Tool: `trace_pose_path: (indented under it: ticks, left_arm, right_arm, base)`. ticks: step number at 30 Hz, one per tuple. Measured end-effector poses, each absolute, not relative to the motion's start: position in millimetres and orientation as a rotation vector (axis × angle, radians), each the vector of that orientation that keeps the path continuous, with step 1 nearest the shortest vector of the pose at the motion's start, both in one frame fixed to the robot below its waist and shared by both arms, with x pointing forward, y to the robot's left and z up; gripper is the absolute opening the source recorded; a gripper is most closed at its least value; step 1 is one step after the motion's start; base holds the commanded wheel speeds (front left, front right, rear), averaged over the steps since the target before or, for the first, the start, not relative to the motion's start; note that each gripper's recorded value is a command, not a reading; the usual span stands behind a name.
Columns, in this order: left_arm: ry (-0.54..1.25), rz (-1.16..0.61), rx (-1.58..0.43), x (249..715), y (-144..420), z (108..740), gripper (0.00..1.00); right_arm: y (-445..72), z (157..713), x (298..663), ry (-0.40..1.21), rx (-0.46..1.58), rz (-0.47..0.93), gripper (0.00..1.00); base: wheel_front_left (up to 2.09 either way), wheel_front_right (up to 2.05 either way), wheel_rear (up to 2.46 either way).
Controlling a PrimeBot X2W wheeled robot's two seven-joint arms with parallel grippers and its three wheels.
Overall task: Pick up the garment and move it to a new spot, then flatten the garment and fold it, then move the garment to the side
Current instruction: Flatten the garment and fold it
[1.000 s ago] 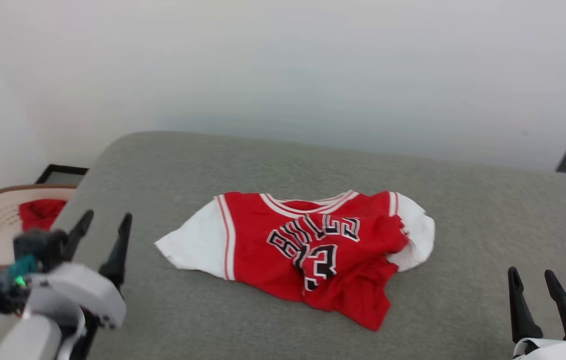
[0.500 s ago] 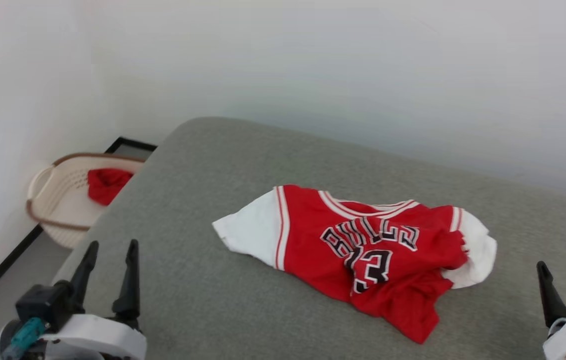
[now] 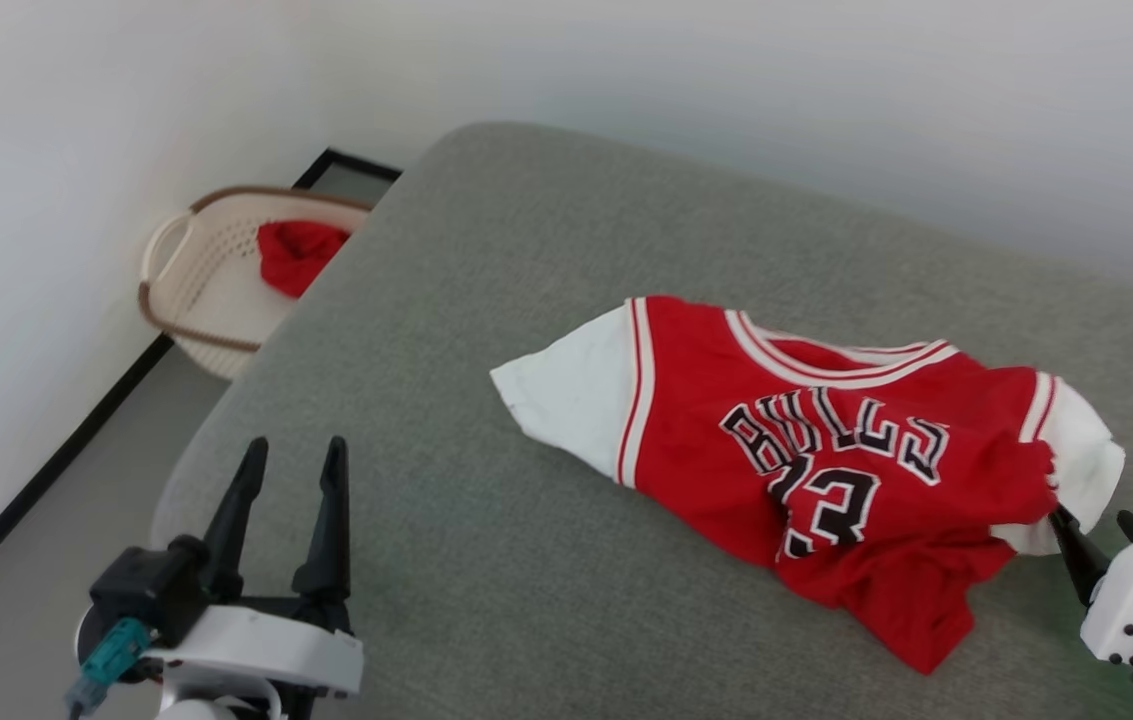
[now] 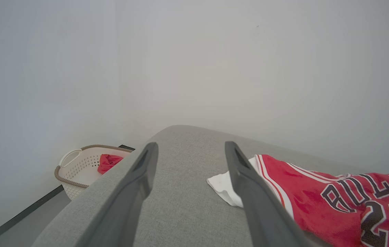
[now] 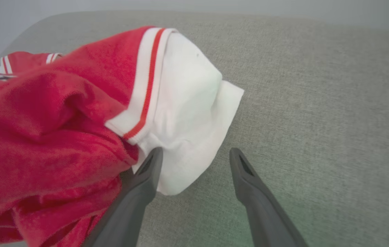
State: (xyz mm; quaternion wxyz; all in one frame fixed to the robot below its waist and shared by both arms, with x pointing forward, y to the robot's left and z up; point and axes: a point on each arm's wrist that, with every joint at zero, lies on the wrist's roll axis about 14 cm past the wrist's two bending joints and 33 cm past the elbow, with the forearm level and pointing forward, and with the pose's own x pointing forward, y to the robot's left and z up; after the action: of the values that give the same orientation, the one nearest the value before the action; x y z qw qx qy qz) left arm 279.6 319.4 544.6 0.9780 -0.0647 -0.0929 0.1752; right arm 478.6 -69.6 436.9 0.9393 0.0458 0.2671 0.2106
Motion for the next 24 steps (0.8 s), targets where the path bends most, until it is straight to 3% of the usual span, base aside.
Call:
trace_pose_path:
  ticks: [5,6,7,13,24]
  left_arm:
    - [-0.179,0.38,-0.129,282,323,541,1.0]
    - [-0.176,0.385,-0.128,282,324,540,1.0]
    - [-0.169,0.389,-0.123,281,325,538,1.0]
    - [-0.158,0.414,-0.114,279,331,534,1.0]
    - [-0.17,0.372,-0.125,289,323,533,1.0]
  right_arm:
    - [-49,410,483,0.632,0.087,0.461,1.0]
    - [-46,405,484,0.646,0.078,0.466,0.53]
    - [-43,402,485,0.654,0.08,0.47,0.0]
    - [-42,399,494,0.662,0.075,0.473,0.0]
    - [-123,439,506,0.576,0.034,0.323,0.0]
  base:
    - [0.0,0.0,0.0]
    - [0.0,0.0,0.0]
    - [0.0,0.0,0.0]
    - [0.0,0.0,0.0]
    - [0.0,0.0,0.0]
